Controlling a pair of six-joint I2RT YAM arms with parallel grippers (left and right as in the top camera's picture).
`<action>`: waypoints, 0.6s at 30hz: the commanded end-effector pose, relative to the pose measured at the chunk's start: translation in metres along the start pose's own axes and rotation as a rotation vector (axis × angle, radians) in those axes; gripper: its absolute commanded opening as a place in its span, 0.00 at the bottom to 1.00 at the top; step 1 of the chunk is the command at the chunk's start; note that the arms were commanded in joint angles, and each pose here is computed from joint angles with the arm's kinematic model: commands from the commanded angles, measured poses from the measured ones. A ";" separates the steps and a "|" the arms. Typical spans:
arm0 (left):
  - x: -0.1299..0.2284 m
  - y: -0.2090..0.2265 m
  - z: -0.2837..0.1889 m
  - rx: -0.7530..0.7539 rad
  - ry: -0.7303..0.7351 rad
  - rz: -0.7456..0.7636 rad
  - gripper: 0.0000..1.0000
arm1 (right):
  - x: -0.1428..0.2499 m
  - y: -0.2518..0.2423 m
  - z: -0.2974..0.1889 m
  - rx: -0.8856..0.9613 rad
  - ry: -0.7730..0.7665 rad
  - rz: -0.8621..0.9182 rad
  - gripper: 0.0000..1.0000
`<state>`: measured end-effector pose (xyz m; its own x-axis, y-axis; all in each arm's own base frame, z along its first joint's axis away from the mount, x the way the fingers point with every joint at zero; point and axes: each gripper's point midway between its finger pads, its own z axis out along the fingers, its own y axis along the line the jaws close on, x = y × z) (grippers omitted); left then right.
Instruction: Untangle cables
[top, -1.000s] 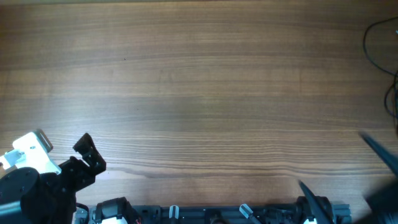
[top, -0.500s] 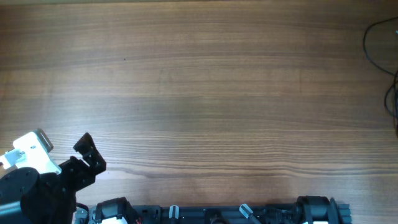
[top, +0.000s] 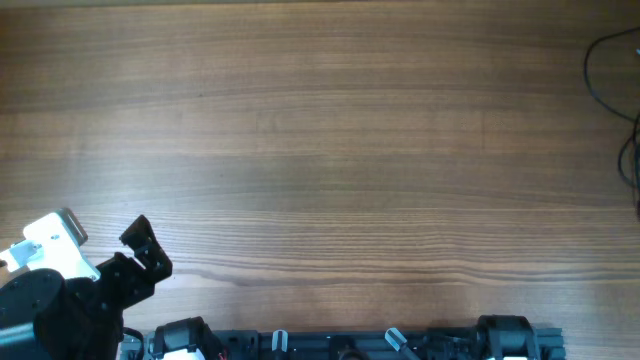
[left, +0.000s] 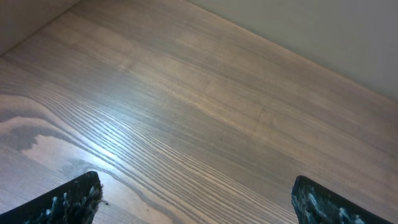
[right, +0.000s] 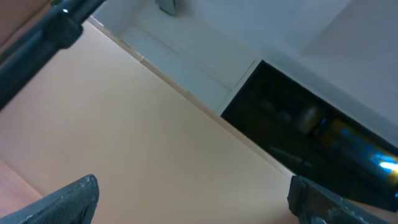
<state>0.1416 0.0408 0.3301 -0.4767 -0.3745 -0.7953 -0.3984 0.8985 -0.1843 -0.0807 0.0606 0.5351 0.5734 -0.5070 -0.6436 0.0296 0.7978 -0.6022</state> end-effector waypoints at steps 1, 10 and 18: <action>-0.002 -0.003 -0.004 0.020 -0.009 0.019 1.00 | 0.047 0.019 0.030 -0.084 0.102 0.007 1.00; -0.002 -0.003 -0.004 0.020 -0.009 0.019 1.00 | 0.172 0.099 0.116 -0.344 0.146 0.169 1.00; -0.002 -0.003 -0.004 0.020 -0.009 0.019 1.00 | 0.295 0.145 0.139 -0.246 0.308 0.480 1.00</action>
<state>0.1412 0.0407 0.3294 -0.4792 -0.3750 -0.7936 -0.3986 0.8985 -0.1839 0.1859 0.0826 0.3513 0.3242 -0.3654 -0.8726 -0.3798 0.7945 -0.4738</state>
